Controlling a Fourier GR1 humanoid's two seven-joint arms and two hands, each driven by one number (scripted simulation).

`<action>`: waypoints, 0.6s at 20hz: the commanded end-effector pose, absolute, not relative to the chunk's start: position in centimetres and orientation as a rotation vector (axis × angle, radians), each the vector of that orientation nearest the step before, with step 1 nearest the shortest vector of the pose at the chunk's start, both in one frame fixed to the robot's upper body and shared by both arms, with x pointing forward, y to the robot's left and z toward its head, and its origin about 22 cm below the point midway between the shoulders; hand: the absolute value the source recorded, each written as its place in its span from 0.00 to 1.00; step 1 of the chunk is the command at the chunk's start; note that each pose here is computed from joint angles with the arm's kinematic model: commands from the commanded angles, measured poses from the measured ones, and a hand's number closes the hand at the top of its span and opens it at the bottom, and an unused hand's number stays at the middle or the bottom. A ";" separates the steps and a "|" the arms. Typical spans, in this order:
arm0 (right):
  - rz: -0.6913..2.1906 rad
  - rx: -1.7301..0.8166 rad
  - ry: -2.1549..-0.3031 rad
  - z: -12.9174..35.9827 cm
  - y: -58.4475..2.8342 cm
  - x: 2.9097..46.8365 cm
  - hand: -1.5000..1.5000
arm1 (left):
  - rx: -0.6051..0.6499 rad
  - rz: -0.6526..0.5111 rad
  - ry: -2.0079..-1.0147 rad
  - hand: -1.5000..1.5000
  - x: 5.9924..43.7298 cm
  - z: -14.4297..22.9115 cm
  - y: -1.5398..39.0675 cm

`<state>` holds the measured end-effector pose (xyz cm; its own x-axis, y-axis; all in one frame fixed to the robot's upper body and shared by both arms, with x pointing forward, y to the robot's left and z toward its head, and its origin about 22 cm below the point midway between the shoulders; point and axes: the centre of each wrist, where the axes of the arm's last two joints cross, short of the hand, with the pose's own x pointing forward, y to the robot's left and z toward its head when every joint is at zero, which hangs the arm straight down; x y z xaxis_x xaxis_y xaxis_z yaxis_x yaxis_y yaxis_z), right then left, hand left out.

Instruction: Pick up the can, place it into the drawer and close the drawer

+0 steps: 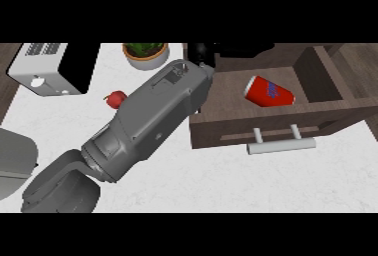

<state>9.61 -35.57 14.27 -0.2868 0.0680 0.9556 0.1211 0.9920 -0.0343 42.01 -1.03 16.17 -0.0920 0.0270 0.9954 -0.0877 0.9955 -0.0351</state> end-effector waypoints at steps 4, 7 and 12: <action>0.241 -0.339 -1.977 17.0 -34.5 9.8 0.00 | -0.025 0.118 -1.681 0.00 41.8 17.2 -1.6; 0.316 -0.359 -2.027 17.4 -33.6 10.4 0.00 | 0.003 0.117 -1.733 0.00 41.6 16.4 -1.4; 0.445 -0.465 -2.024 17.6 -32.2 12.4 0.00 | -0.038 0.113 -1.749 0.00 41.6 17.7 -1.9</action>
